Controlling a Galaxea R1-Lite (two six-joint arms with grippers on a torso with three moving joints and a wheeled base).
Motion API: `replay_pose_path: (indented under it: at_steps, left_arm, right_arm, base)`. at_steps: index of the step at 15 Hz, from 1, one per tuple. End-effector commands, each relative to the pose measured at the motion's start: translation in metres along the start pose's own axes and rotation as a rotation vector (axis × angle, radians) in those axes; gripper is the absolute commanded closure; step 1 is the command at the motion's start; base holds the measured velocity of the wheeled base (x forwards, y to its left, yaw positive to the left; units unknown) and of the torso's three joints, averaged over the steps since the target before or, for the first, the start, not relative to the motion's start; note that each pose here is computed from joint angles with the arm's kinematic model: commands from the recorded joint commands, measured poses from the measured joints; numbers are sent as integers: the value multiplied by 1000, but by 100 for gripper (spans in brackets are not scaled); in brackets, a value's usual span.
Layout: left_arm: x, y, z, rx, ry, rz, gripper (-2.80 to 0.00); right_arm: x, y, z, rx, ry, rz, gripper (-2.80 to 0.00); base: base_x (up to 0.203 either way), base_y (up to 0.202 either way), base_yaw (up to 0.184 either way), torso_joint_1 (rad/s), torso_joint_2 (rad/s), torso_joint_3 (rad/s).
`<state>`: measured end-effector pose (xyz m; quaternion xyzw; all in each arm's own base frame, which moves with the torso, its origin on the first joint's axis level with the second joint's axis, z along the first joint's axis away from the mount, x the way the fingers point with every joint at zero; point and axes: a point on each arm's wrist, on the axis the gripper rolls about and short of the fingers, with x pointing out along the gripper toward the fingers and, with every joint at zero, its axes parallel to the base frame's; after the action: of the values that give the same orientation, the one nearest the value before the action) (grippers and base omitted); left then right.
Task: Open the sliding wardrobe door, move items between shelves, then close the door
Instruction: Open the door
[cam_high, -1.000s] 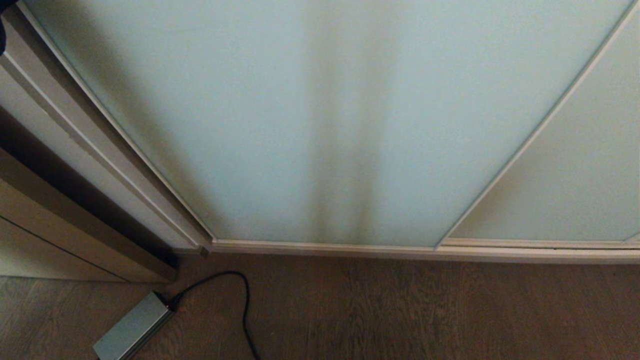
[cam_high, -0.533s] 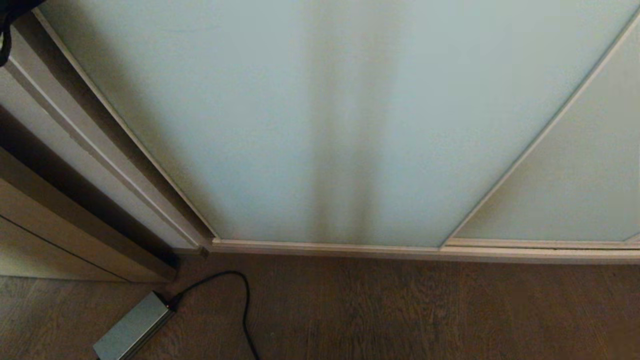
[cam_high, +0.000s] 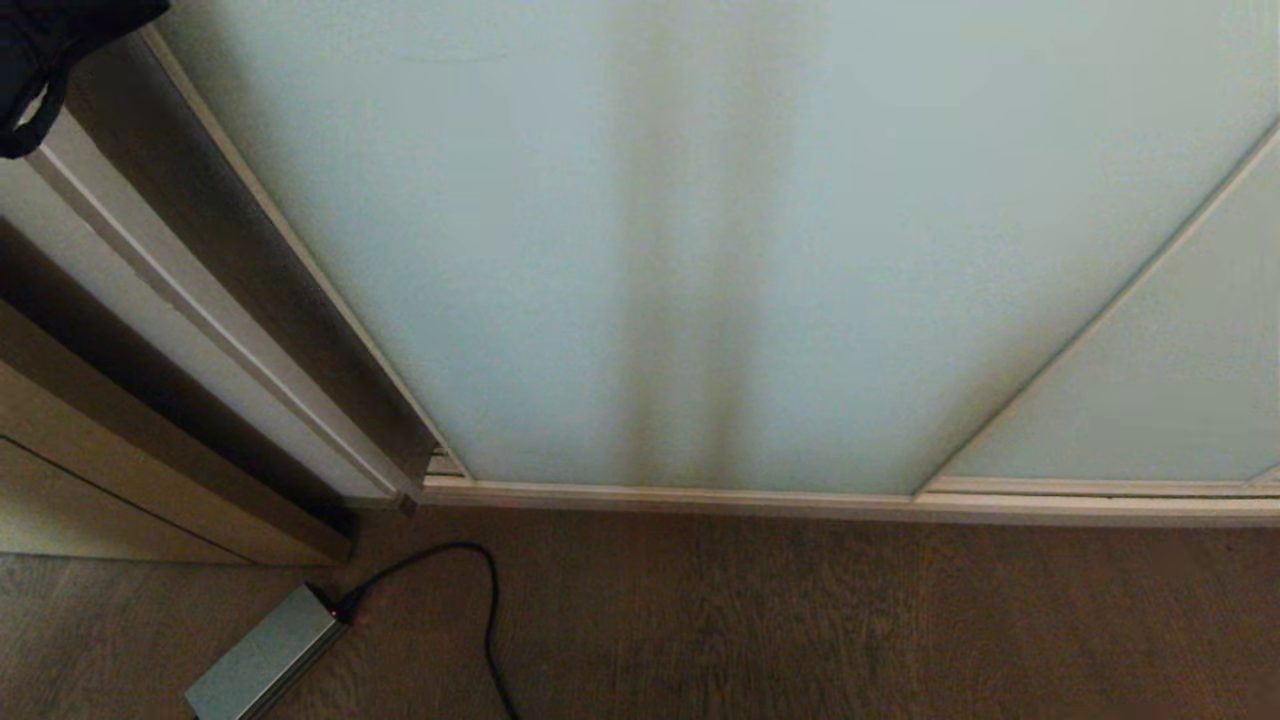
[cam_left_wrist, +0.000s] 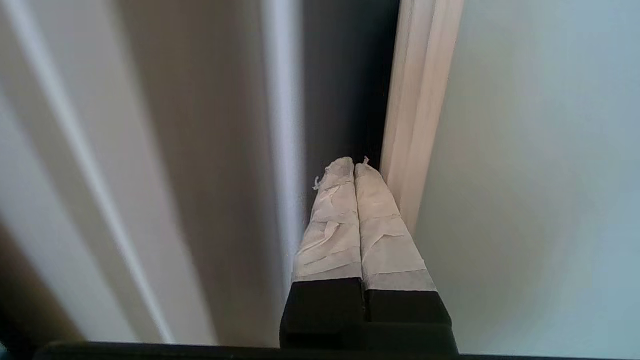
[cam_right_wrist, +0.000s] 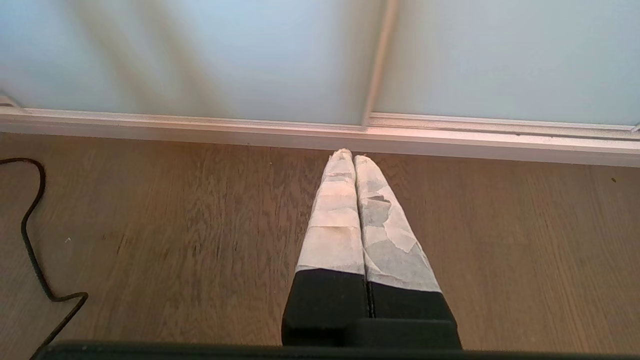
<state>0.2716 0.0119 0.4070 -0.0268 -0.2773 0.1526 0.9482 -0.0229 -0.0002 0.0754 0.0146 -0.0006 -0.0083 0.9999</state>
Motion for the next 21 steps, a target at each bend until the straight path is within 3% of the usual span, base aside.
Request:
replay_pose_path:
  at_steps: [1,4,7,10,14,21]
  left_arm:
    - [-19,0,22,-25,-33,-15,0]
    - [-32,4,37,-25,-33,-16,0]
    - [-41,7,32,-16,-2,-24,0]
    - [-44,3,0,8,99,-99,0]
    - [-29,-21,-37,-10,177,-196,0]
    - [-11,-78,-46,-86,158,-308,0]
  right_arm:
    - [0,0,0,0,1,0,0]
    - [0,0,0,0,1,0,0]
    - [0,0,0,0,1,0,0]
    - [0,0,0,0,1,0,0]
    - [0,0,0,0,1,0,0]
    - [0,0,0,0,1,0,0]
  base:
    - [0,0,0,0,0,0]
    - [0,0,0,0,0,0]
    - [0,0,0,0,0,0]
    - [0,0,0,0,0,0]
    - [0,0,0,0,0,0]
    - [0,0,0,0,0,0]
